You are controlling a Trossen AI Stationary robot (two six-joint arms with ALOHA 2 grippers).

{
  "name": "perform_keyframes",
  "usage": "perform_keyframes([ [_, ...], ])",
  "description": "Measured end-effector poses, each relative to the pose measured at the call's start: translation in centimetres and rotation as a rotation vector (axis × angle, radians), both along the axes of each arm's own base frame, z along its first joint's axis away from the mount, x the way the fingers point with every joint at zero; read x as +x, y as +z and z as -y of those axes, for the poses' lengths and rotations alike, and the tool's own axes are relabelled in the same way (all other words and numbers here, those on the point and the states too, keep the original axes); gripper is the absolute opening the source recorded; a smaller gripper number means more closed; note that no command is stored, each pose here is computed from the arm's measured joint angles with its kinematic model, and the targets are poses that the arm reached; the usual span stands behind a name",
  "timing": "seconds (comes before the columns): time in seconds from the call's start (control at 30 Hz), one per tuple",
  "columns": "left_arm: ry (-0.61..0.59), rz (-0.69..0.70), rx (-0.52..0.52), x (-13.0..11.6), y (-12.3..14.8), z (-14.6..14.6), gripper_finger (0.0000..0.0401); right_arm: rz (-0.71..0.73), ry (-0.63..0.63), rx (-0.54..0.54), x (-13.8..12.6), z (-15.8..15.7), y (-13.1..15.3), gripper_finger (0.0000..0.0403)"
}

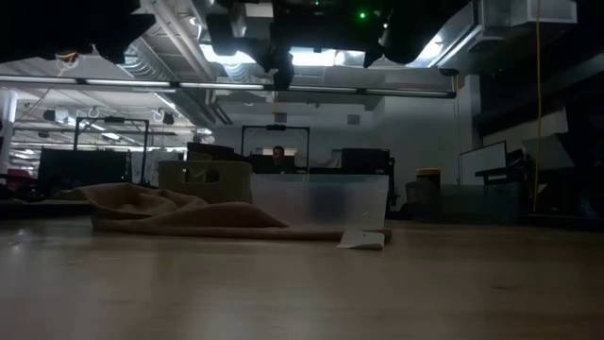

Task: Sort spices by type
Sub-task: Put the black seasoning can into the white bin

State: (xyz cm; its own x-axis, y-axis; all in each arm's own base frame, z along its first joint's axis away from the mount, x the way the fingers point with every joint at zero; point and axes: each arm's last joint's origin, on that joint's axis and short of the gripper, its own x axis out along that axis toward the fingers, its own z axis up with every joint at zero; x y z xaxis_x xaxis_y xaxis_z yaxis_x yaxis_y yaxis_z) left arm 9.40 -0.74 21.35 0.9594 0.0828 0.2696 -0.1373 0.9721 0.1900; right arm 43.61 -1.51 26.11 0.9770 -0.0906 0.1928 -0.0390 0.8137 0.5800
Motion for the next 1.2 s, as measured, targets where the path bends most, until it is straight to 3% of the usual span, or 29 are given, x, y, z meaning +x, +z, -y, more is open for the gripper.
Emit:
perform_keyframes([
  [0.2,0.062,-0.046,0.171,1.3,-0.1,0.1,0.0243,0.050,-0.098,0.002,0.2,1.2,1.3,0.0275],
  [0.37,0.195,-0.005,0.241,2.6,0.5,0.1,0.0245,0.083,-0.130,-0.063,0.5,1.3,2.8,0.0275],
  [0.53,0.230,0.000,0.335,4.0,0.4,0.3,0.0245,0.109,-0.158,-0.099,0.7,1.3,3.9,0.0275],
  [0.9,0.314,0.028,0.403,7.5,2.4,0.6,0.0245,0.113,-0.207,-0.144,0.7,1.4,4.4,0.0276],
  [1.2,0.417,-0.012,0.376,10.3,3.4,-0.1,0.0245,0.137,-0.226,-0.142,0.6,1.5,4.8,0.0276],
])
